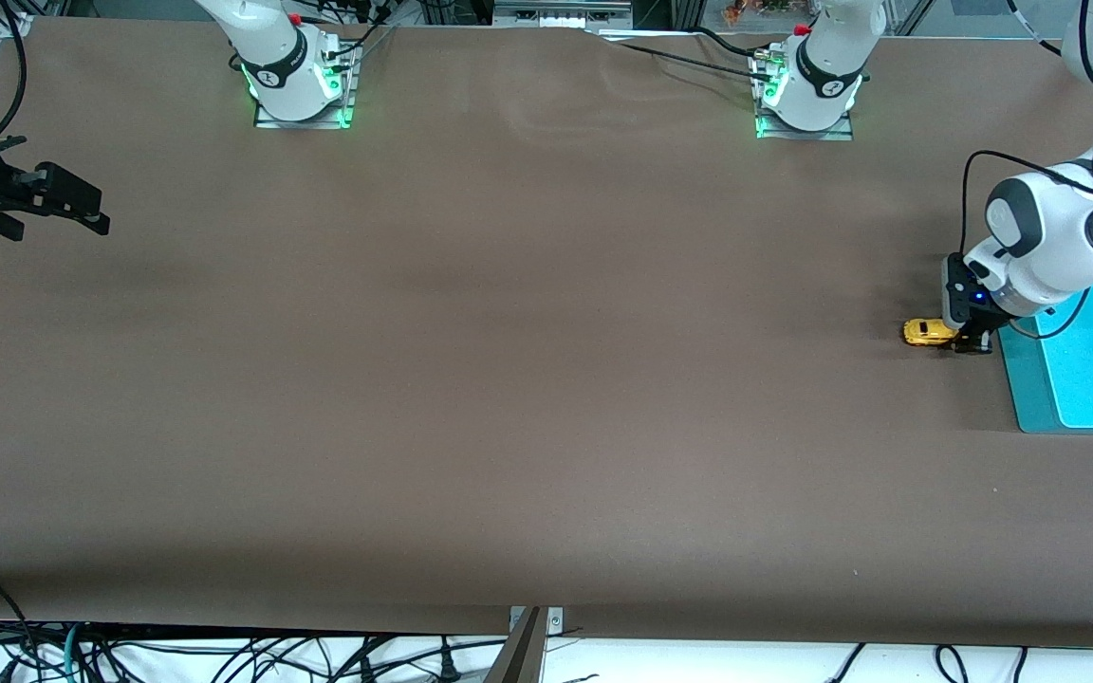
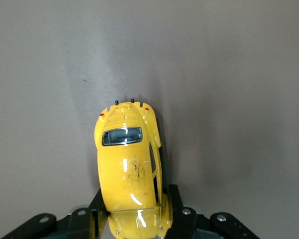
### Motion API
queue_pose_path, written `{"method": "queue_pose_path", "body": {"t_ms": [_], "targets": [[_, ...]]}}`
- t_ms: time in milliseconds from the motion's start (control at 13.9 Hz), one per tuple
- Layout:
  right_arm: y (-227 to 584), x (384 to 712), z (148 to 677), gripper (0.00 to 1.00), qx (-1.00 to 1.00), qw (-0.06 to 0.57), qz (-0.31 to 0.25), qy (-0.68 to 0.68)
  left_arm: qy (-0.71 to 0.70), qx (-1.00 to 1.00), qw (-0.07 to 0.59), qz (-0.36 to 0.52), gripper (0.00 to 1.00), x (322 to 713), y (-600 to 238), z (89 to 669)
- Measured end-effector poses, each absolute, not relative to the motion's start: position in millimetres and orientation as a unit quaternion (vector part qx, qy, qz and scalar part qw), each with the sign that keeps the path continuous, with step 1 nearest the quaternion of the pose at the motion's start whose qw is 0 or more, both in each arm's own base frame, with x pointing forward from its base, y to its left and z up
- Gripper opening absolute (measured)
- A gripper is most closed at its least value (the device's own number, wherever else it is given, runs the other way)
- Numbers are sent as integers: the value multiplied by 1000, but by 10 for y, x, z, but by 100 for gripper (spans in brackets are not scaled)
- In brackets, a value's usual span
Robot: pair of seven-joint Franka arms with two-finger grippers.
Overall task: Wind and store yellow beetle car
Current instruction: 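Close the left gripper around the yellow car, then lift the yellow car with the left gripper into the turquoise bin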
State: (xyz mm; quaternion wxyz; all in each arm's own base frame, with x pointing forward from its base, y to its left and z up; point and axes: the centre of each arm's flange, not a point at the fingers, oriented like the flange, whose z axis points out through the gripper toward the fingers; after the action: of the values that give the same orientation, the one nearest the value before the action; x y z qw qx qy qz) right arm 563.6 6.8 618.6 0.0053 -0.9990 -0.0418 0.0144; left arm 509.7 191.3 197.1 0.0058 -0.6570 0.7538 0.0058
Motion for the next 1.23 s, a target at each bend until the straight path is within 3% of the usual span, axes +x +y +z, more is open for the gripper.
{"method": "queue_pose_path", "body": {"t_ms": [289,649,938,1227], "targets": [[68,5637,6186,100,-999,5,14,-42,752,-657,-38,35,51,5416,1980,2863],[66,5637,6185,100,-999,5,14,-42,748,-662,-33,33,51,5306,2821,3445],[63,5637,6185,100,-999,5,14,-41,739,-673,-28,26,51,4995,3623,3470],[61,5638,6184,100,-999,5,15,-41,746,-664,-45,16,51,5028,4093,3031]]}}
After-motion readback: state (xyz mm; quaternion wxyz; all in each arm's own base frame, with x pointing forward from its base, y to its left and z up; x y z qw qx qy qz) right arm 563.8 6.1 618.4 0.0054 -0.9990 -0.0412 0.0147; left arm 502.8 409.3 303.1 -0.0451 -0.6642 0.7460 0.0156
